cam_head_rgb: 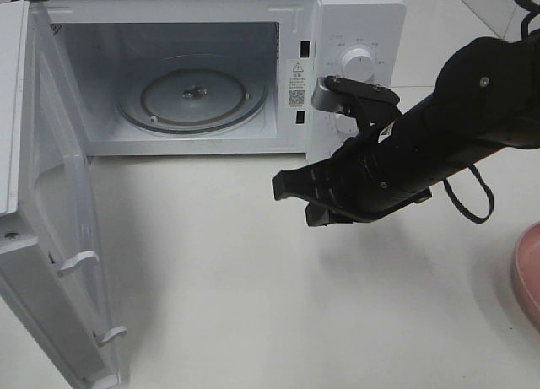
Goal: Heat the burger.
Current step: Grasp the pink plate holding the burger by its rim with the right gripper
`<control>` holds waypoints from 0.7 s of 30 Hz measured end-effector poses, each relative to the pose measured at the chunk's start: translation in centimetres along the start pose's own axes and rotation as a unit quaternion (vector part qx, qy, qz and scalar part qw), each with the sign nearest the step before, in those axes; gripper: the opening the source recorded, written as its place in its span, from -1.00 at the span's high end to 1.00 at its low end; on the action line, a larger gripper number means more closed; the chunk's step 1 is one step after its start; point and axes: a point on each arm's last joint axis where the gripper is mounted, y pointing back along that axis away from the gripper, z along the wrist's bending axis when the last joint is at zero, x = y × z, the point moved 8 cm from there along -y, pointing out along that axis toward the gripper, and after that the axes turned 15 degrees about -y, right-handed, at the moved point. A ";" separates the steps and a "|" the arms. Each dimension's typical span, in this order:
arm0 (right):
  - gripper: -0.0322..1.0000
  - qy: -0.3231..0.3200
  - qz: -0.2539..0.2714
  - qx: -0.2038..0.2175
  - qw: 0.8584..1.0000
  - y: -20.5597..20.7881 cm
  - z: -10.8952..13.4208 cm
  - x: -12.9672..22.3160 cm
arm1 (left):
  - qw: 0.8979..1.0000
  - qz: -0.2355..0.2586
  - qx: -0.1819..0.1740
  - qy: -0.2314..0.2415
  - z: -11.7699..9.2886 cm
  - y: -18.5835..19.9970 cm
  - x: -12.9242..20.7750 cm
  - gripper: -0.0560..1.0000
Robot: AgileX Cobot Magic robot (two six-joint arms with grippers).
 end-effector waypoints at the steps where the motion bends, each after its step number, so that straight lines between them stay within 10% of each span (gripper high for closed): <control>1: 0.90 0.000 0.000 0.000 1.000 0.0 0.0 0.0 | 1.000 0.000 0.000 0.000 0.0 0.0 0.0 -0.98; 11: 0.86 0.103 0.109 0.052 0.987 3.4 -1.8 3.8 | 1.000 0.000 0.000 0.000 0.0 0.0 0.0 -0.98; 21: 0.80 0.067 0.130 0.132 0.980 7.3 -5.0 4.4 | 1.000 0.000 0.000 0.000 0.0 0.0 0.0 -0.98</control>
